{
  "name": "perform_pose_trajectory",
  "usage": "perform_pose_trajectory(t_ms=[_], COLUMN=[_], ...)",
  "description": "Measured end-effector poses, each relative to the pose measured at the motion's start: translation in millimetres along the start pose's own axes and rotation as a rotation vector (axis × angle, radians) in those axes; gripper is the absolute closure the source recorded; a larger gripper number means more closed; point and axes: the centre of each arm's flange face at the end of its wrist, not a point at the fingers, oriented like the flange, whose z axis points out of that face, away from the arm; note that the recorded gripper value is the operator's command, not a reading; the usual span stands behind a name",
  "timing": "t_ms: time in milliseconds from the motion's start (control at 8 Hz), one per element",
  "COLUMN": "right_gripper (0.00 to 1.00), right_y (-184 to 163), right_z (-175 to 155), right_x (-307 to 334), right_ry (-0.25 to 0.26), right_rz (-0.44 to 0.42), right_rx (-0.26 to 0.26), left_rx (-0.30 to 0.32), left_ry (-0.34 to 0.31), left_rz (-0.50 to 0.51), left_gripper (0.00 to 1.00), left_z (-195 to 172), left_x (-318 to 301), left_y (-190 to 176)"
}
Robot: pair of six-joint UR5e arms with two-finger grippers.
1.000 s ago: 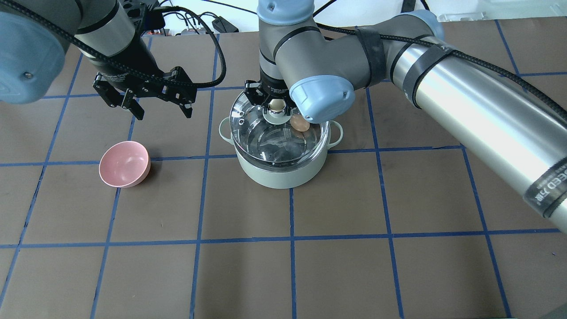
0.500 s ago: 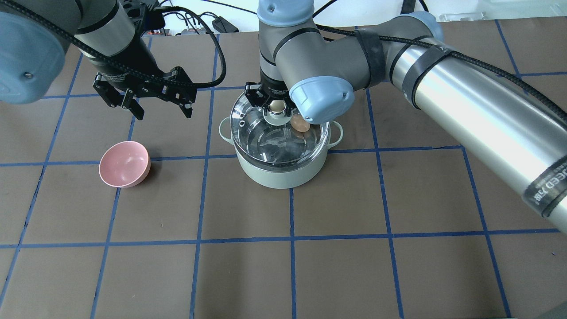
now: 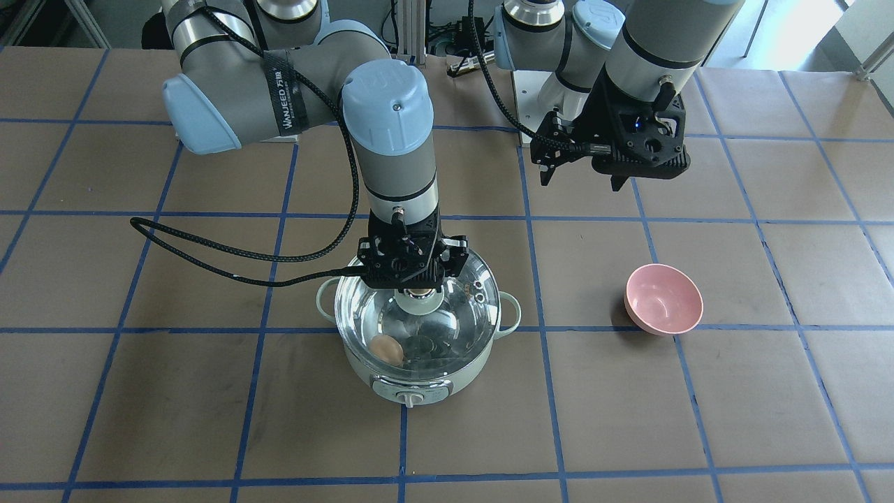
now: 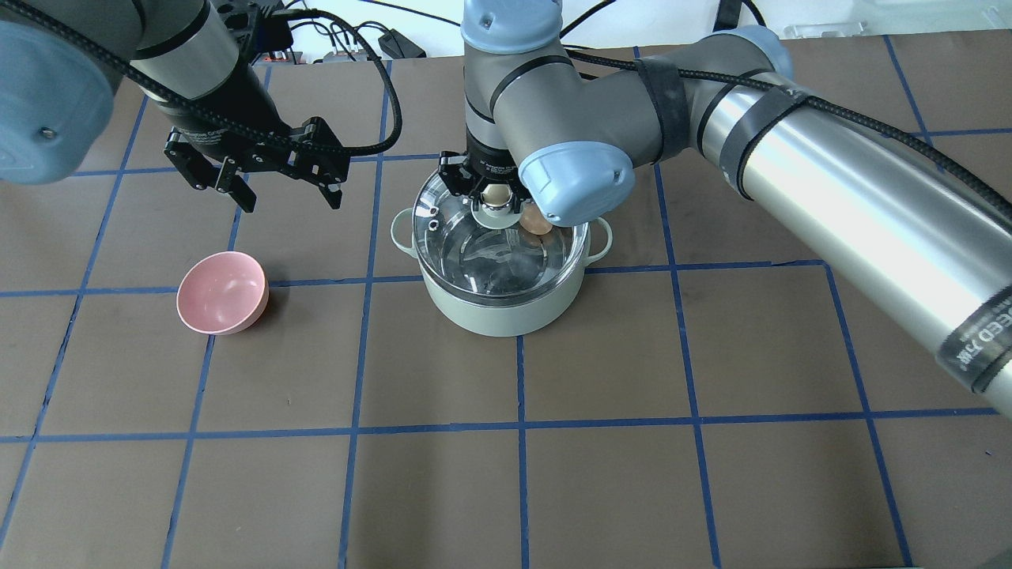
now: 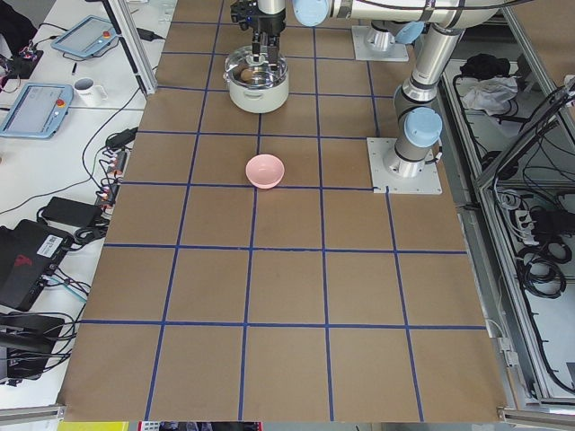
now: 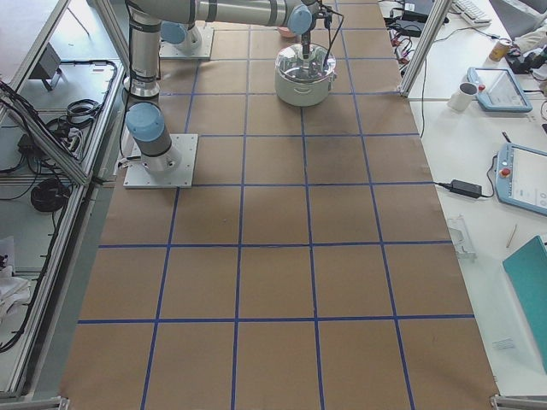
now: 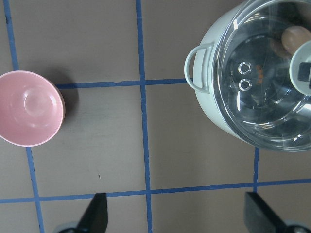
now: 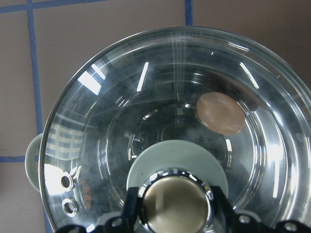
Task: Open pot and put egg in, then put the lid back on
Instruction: 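Lower the lid onto the pot rim and open the right gripper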
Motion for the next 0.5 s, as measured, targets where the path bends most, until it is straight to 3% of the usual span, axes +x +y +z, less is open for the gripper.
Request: perform_pose_trajectory(t_ms=[500], right_gripper=[1.0], right_y=[2.0], right_z=[1.5], right_x=[0.9], right_ry=[0.002], right_rz=[0.02], right_rx=[-0.005], left_rx=[0.004], left_ry=[0.002], left_rz=[-0.004], left_gripper=[0.0], left_z=[-0.3], left_x=[-2.2], left_y=[-0.9])
